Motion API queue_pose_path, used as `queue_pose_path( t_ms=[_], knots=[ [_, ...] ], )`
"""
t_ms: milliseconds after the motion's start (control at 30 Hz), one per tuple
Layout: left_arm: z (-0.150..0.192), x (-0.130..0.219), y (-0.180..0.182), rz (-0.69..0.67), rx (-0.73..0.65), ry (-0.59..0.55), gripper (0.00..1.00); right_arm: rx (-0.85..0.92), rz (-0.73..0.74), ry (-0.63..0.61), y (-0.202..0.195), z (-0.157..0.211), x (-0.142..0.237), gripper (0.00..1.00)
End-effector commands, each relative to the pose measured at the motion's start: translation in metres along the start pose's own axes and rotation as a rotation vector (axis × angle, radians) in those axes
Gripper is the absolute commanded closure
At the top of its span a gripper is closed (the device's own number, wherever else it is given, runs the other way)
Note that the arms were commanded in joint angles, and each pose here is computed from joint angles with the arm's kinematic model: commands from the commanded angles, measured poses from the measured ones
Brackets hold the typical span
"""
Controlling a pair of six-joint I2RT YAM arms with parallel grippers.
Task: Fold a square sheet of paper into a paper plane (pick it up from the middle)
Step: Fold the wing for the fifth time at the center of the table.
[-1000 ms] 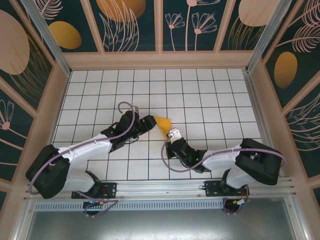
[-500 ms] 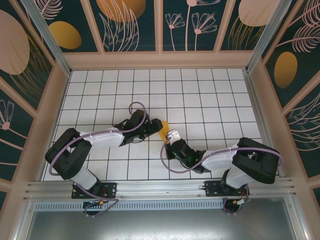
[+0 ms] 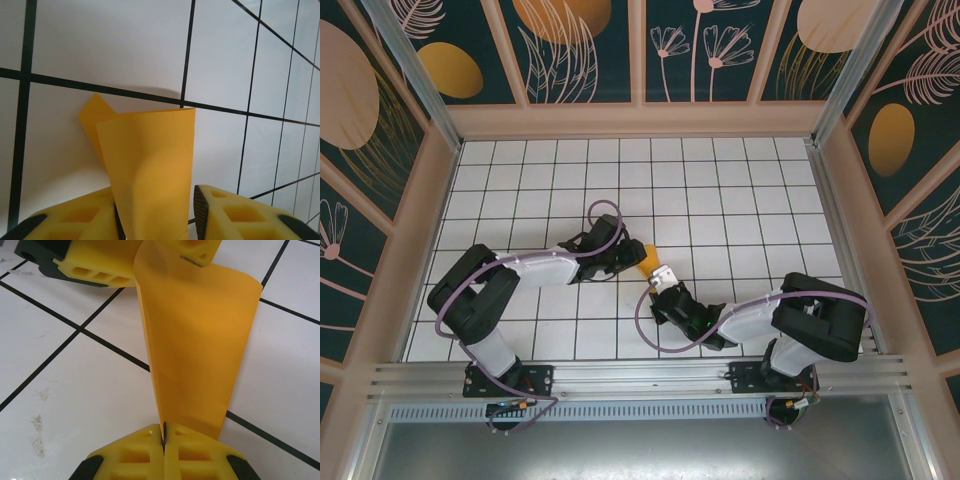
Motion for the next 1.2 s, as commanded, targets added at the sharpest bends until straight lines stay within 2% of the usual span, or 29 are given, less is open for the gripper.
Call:
queue_pose_path(
  t_ms=[0, 267, 433, 667, 767, 1067, 1167],
  knots=[
    [0.0, -0.004, 0.003, -0.021, -0.014, 0.025, 0.66, 0.015, 0.014, -0.032, 0.002, -0.006, -0.001, 0.95],
    [0.002, -0.006, 0.01, -0.057, -0.018, 0.039, 0.79, 0.02, 0.044, -0.037, -0.002, -0.005, -0.001, 0.88],
    [0.0, -0.003, 0.008, -0.056, -0.028, 0.033, 0.82, 0.05, 0.074, -0.035, -0.005, -0.002, -0.001, 0.83],
    [0.0, -0.002, 0.007, -0.06, -0.035, 0.036, 0.84, 0.073, 0.105, -0.027, -0.005, 0.0, -0.005, 0.84],
    [0.0, -0.002, 0.009, -0.066, -0.035, 0.036, 0.85, 0.068, 0.11, -0.029, -0.006, 0.0, -0.005, 0.87],
    [-0.001, -0.002, 0.009, -0.074, -0.04, 0.034, 0.88, 0.066, 0.131, -0.026, -0.01, 0.001, -0.002, 0.85],
    [0.0, -0.002, 0.009, -0.075, -0.04, 0.034, 0.88, 0.064, 0.128, -0.023, -0.01, 0.003, -0.002, 0.89]
  ],
)
Point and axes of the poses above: each hand's point on the last joint's axis, 136 mm out from that joint toward the fingers, its own x axis back along the fingers, its own y axis along the line the jaws close on, z = x × y, the point moved 1 cm from there along x, back along the fingers, and after that the axes turned 12 degrees about -x, right-handed, at the moved point
